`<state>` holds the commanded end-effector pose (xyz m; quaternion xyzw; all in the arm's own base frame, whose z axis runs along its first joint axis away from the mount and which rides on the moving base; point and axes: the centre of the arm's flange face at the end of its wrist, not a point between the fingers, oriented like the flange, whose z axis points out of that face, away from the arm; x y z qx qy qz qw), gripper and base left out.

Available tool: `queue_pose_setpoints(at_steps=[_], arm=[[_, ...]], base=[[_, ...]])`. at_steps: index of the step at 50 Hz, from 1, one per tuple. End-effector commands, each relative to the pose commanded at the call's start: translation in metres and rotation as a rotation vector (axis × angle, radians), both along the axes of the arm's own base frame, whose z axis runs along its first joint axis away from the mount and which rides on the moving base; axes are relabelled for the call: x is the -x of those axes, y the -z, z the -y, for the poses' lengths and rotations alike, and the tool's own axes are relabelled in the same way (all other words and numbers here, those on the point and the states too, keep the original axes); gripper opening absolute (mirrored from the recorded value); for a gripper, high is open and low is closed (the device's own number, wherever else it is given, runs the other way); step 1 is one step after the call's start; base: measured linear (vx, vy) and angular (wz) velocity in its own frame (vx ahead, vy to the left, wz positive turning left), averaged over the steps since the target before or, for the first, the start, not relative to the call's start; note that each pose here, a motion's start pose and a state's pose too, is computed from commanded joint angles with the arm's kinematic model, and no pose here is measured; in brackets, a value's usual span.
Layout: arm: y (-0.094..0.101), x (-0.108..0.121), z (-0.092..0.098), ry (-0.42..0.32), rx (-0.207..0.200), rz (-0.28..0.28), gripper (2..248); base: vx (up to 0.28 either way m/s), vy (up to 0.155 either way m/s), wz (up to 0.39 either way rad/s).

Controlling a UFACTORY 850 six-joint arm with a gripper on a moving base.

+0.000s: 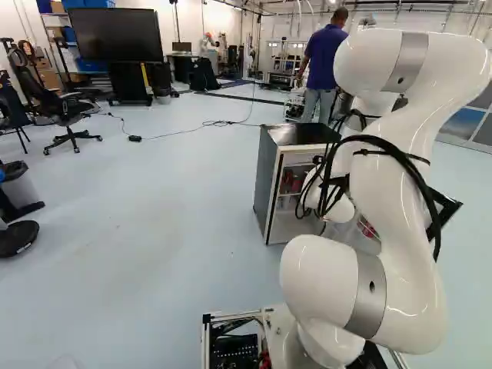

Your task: Grab a drink from the fridge

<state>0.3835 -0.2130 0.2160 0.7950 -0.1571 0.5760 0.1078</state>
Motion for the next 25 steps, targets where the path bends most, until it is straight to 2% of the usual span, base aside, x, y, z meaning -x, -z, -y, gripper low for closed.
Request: queue_pose_setpoints(at_steps=[15, 25], arm=[[0.018, -0.009, -0.005, -0.109, -0.019, -0.016, 247], [0.031, -0.016, -0.001, -0.124, -0.026, -0.024, 247]], base=[[0.000, 0.000, 0.000], [0.000, 0.000, 0.000]])
